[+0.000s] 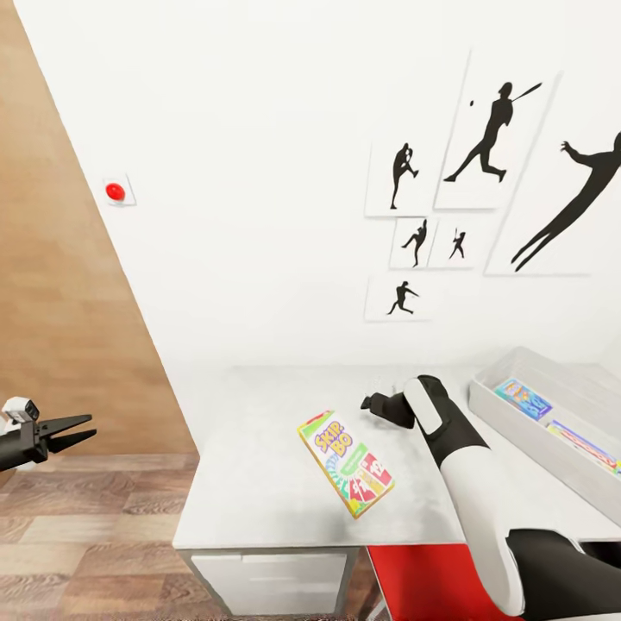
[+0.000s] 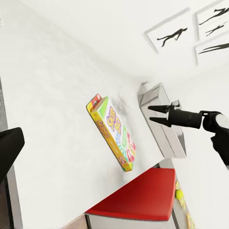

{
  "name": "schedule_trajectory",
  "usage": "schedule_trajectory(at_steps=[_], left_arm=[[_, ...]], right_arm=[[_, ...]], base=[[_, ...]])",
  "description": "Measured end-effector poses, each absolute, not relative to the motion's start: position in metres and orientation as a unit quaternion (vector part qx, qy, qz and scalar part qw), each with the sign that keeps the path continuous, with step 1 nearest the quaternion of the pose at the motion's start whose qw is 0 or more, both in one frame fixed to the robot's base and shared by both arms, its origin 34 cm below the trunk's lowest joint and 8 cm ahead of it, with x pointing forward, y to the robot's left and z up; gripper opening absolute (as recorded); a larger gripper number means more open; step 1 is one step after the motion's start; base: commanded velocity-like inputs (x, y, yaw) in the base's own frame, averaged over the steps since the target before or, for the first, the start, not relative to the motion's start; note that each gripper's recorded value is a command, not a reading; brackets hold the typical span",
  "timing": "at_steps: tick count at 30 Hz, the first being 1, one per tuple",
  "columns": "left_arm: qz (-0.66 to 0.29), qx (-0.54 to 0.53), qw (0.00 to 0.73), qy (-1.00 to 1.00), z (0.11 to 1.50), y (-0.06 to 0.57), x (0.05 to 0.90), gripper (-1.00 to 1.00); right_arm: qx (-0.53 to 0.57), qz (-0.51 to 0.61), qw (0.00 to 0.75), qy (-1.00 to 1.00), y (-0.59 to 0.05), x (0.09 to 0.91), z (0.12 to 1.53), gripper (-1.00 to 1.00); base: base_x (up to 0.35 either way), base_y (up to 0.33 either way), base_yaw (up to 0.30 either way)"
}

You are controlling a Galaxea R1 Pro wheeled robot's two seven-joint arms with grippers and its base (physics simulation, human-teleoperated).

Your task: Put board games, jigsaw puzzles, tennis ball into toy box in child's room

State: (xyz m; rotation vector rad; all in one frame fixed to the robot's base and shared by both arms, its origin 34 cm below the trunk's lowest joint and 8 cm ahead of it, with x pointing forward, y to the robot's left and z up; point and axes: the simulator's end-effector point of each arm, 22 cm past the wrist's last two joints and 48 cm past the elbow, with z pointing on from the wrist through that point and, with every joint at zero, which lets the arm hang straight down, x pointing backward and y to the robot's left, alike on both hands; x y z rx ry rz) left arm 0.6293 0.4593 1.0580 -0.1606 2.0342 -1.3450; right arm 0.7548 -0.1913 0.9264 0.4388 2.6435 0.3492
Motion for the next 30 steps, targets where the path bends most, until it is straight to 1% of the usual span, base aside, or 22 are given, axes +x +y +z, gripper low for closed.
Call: schedule_trajectory(at_steps=[30], left_arm=[[-0.516,-0.075,0.322,0.790,1.032,0.459,0.632,1.00]], right_arm=[[0.156,0.121,0.170,0.966,-0.187,0.735,0.880,1.00]], base=[[0.000,0.000,0.000]])
